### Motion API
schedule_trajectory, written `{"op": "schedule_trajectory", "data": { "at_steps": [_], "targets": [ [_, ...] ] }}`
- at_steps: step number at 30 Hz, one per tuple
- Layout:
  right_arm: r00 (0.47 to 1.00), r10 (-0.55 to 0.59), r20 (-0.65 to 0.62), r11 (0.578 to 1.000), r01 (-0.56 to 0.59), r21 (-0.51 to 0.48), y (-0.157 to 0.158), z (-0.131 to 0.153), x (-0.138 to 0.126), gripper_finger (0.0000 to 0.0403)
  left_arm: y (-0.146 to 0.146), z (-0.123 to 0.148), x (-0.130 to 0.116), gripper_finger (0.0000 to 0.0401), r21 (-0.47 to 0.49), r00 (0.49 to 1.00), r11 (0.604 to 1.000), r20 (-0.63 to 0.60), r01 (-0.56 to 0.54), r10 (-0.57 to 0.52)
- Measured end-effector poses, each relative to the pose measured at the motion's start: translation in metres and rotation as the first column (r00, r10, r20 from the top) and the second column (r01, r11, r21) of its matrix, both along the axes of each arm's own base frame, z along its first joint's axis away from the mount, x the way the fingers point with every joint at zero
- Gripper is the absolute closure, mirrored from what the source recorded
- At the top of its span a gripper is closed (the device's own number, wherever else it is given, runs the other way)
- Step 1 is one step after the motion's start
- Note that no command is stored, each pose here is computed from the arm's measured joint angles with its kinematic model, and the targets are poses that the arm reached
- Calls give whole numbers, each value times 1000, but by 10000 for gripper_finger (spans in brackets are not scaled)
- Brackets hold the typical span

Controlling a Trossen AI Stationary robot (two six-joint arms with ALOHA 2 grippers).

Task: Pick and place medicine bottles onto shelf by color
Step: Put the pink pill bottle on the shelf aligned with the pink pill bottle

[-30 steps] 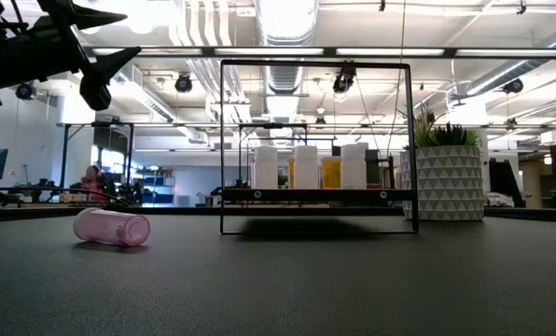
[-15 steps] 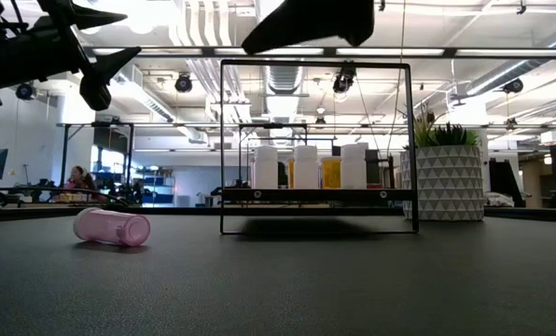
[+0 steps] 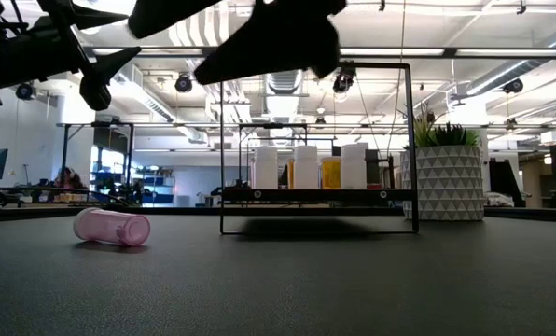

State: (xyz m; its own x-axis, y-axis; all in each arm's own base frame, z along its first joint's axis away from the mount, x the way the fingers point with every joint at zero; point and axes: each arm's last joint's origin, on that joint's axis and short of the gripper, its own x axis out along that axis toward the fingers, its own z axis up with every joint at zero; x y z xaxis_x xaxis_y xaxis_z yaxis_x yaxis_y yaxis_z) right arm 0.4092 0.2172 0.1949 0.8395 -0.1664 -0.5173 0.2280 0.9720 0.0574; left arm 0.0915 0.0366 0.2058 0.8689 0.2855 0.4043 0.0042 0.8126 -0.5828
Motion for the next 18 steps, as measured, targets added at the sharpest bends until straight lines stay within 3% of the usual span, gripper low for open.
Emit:
{"op": "schedule_trajectory", "data": {
  "at_steps": [6,18],
  "targets": [
    [1000,19,2,999,-18,-45,2,-20,15,115,0,0,0,177,0,1000,1000,0,0,0],
    [998,-56,22,998,57,-42,-10,-59,37,115,0,0,0,177,0,1000,1000,1,-1,1]
  ]
}}
